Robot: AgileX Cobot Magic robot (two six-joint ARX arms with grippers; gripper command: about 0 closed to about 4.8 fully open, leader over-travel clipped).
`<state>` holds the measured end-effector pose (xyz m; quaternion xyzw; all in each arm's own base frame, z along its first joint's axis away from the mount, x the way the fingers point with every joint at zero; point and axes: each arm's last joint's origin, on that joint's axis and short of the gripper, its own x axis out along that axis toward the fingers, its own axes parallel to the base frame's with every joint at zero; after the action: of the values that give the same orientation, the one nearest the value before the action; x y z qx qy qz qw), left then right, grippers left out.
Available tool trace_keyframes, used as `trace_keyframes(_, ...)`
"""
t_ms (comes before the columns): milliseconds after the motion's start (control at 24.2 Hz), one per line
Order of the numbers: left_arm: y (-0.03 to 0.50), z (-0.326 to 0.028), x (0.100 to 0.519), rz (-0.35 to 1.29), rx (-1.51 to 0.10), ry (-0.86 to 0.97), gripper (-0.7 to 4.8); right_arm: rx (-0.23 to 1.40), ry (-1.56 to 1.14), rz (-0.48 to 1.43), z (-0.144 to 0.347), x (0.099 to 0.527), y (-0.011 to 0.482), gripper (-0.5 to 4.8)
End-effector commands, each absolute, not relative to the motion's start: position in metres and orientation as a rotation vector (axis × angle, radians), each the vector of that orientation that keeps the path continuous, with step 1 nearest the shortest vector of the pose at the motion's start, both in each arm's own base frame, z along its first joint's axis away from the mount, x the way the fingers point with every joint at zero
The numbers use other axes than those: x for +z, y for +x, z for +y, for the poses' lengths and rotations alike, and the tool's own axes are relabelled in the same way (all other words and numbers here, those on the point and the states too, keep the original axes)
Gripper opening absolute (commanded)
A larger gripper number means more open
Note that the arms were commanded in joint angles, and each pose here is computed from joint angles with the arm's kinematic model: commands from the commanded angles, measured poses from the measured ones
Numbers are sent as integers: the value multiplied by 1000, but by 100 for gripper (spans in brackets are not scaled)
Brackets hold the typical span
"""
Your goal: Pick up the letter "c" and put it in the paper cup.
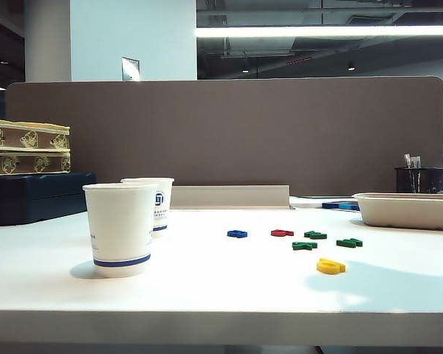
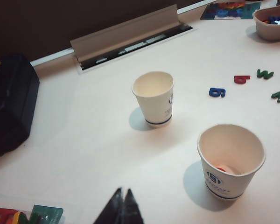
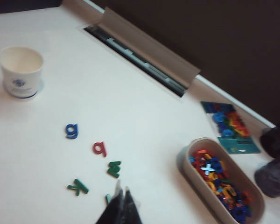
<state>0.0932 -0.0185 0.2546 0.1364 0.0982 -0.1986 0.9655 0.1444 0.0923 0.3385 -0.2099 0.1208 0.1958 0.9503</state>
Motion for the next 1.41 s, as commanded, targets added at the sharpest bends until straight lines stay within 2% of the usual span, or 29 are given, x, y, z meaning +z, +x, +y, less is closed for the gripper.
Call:
trace_keyframes(41,87,-17,260,148,-362,244,-6,344,-409,209,82,338,132,-5)
trace_keyframes(331,70,-14,266,44,-328,244,-6,330,-415,234,65,336,108,0)
trace_keyframes(414,70,-15,266,42,-354,243,-6,327,-420,242,62,336,104,0)
trace_keyframes(621,70,-15,266,44,-350,243,-6,193,-455,278,53,333,99,-1)
trace_keyframes(1076,70,-14,266,54,-323,210,-6,123,-408,210,27,339,83,-1)
trace_keyframes(1407,70,-14,266,58,-304,204,-6,98,-364,203,17,314,89,-1)
